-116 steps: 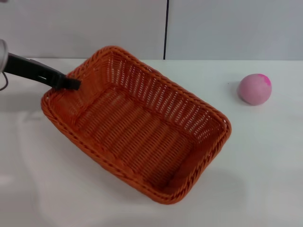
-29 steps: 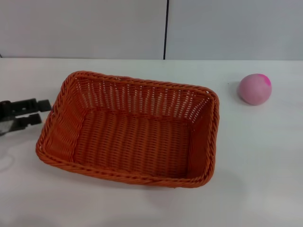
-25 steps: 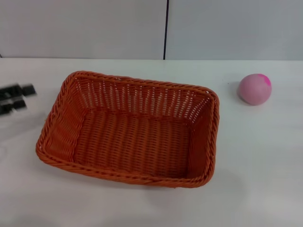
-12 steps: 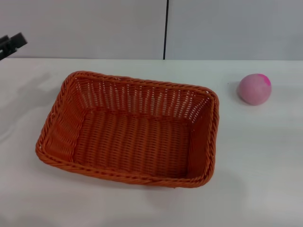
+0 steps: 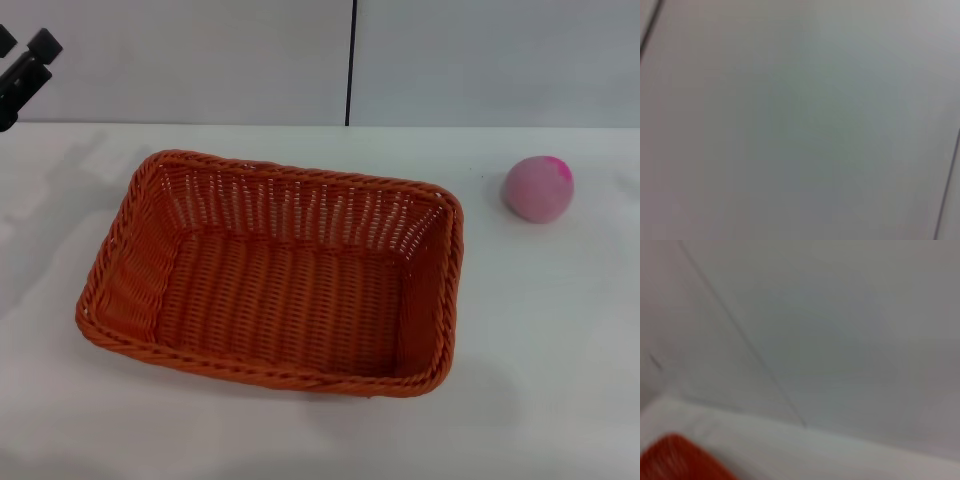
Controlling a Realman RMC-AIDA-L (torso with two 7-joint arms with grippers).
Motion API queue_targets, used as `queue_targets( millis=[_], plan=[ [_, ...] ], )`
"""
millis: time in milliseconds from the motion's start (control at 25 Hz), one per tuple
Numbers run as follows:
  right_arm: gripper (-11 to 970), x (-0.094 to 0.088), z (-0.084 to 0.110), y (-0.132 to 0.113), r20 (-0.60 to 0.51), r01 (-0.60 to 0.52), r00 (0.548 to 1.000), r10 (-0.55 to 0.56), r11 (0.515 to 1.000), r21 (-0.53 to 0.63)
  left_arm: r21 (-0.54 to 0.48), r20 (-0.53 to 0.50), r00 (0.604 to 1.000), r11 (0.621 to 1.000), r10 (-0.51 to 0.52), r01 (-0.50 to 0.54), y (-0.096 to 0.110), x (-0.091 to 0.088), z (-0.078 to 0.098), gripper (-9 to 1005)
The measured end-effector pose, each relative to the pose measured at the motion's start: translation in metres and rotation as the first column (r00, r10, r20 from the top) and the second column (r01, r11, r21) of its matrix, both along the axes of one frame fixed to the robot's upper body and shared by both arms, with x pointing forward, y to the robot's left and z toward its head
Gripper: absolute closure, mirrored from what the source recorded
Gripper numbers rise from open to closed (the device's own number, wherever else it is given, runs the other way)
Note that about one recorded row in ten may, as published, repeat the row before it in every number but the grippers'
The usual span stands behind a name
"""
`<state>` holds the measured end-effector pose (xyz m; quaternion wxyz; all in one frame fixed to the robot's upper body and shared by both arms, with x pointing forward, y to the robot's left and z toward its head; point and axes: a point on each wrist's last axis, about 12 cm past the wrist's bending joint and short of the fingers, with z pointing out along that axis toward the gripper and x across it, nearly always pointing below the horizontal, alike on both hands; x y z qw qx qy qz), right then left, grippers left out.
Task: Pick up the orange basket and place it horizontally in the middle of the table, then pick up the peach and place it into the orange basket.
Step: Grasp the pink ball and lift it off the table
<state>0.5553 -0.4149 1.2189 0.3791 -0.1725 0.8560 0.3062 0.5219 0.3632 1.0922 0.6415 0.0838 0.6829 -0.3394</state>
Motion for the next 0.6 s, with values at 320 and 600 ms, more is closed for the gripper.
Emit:
queue_targets(
  millis=[320,600],
  plan=[
    [522,0.042,0.0,0.037,-0.12,-0.098,0.99,0.076,0.976,-0.195,-0.052,0.176,0.975,0.99,0.138,-0.13,-0.019,-0.008,-0.017,227],
    [528,0.064,-0.035,0.07,-0.15,-0.124,0.985,0.086,0.955,-0.27,-0.074,0.189,0.976,0.992,0.111,-0.098,-0.028,-0.009,-0.018,228]
  ],
)
